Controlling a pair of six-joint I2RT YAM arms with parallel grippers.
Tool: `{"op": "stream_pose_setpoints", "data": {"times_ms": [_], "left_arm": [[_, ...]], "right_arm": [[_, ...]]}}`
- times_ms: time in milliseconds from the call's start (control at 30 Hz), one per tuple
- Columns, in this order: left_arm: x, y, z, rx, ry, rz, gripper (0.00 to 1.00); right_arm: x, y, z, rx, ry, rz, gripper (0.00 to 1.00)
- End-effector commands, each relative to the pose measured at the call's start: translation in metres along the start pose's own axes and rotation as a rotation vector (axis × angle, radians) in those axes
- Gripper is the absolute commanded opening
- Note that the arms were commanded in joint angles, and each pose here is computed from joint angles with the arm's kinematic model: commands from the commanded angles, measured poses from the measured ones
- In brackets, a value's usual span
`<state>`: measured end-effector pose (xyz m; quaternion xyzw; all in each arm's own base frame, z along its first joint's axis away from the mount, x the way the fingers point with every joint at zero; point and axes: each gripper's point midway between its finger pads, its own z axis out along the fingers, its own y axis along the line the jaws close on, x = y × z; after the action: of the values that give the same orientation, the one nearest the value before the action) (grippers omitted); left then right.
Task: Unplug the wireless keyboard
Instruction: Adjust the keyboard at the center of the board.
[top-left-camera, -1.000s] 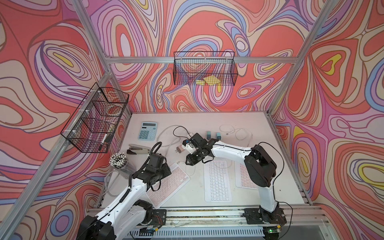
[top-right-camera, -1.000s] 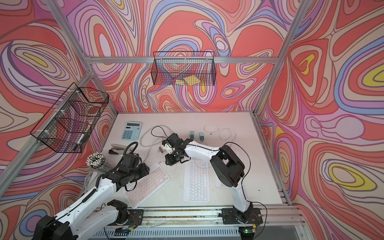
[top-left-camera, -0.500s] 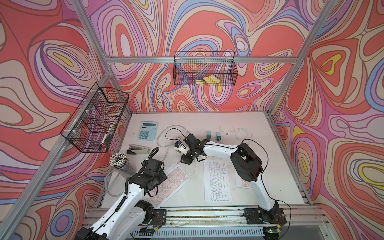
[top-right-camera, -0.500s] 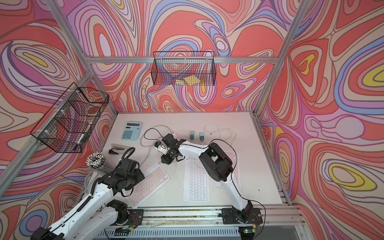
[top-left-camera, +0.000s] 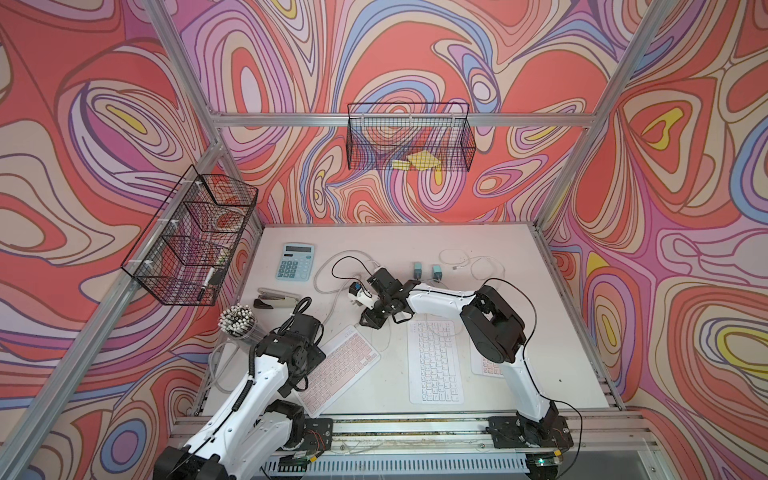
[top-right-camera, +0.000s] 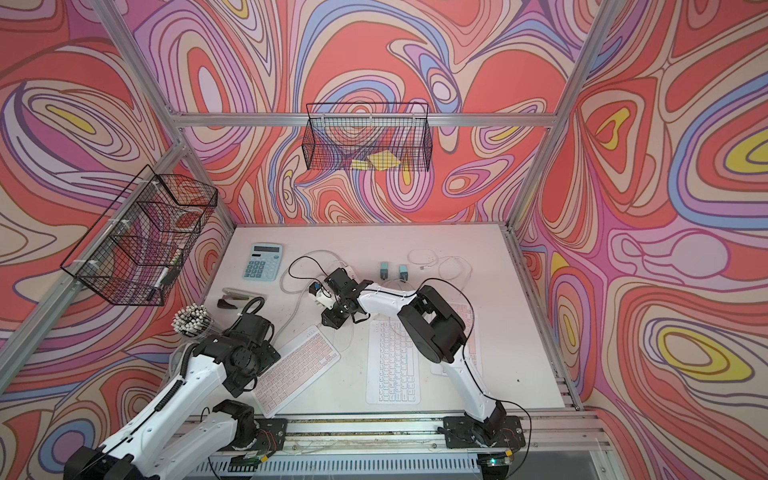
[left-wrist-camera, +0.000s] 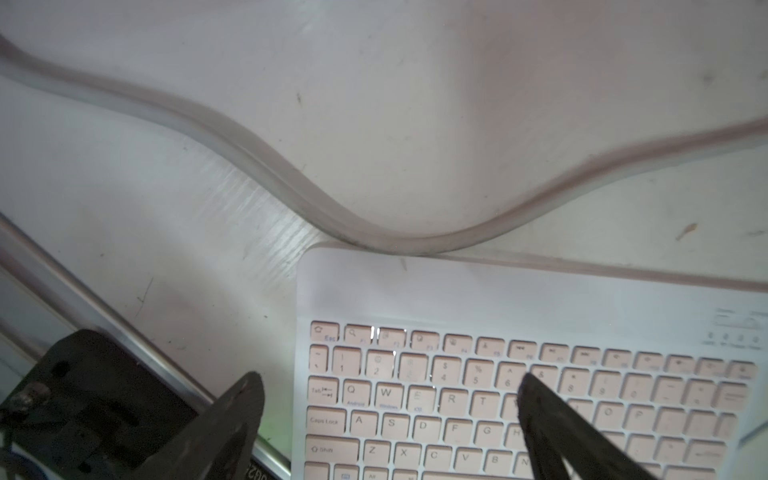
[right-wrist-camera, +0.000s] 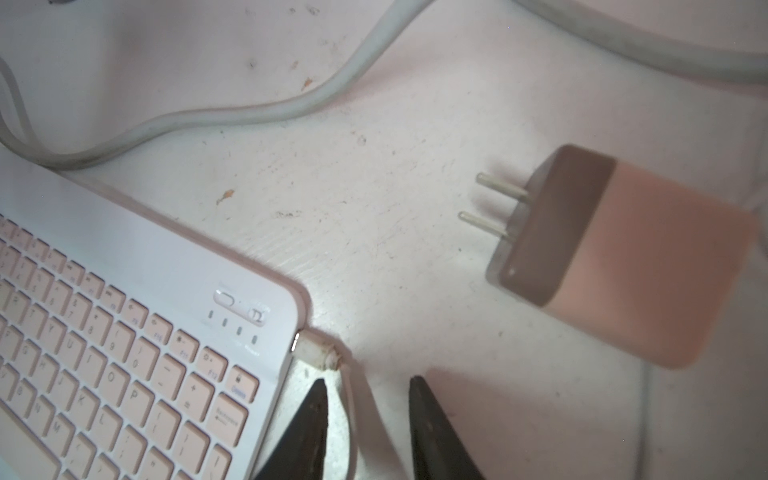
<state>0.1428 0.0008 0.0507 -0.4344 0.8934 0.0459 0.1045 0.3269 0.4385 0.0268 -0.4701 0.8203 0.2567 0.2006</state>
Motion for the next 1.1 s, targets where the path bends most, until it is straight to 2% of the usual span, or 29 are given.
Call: {"op": "stream_pose_setpoints", "data": {"times_ms": [0,67,133,167,400,567,700,767,833,933,1067], "left_arm": [[0.013,0.022,0.002,-0.132,0.083,-0.079,0.99],[0.023,0.018,0.015,-0.129,0.146,-0.132,0.99],[0.024,0.008,0.023,-0.102,0.161,-0.163,0.99],[0.031,0.014,0.033,-0.123,0.180,-0.157,0.98],[0.031,0.006,0.051,-0.111,0.175,-0.157,0.93],[0.024,-0.013,0.053,-0.079,0.184,-0.093,0.92],[0.031,-0.004,0.052,-0.130,0.225,-0.039,0.93],[0.028,0.000,0.049,-0.129,0.205,-0.022,0.95],[0.020,0.000,0.049,-0.084,0.134,-0.030,0.95],[0.018,-0.021,0.056,0.116,0.076,-0.066,0.93],[0.016,-0.028,0.058,0.202,0.041,-0.072,0.93]], "right_arm": [[0.013,0.001,0.006,-0.017,0.014,0.056,0.36],[0.011,0.002,0.006,-0.034,-0.005,0.067,0.36],[0.009,0.001,0.005,-0.050,-0.018,0.077,0.36],[0.008,0.001,0.004,-0.058,-0.022,0.081,0.36],[0.013,-0.002,0.005,-0.112,-0.019,0.098,0.36],[0.026,0.002,0.009,-0.143,0.018,0.108,0.36],[0.032,0.001,0.009,-0.139,0.032,0.122,0.36],[0.031,0.001,0.010,-0.139,0.031,0.128,0.36],[0.031,0.001,0.010,-0.142,0.029,0.145,0.36],[0.031,0.005,0.008,-0.164,0.026,0.159,0.36],[0.034,0.013,0.003,-0.195,0.032,0.165,0.35]]}}
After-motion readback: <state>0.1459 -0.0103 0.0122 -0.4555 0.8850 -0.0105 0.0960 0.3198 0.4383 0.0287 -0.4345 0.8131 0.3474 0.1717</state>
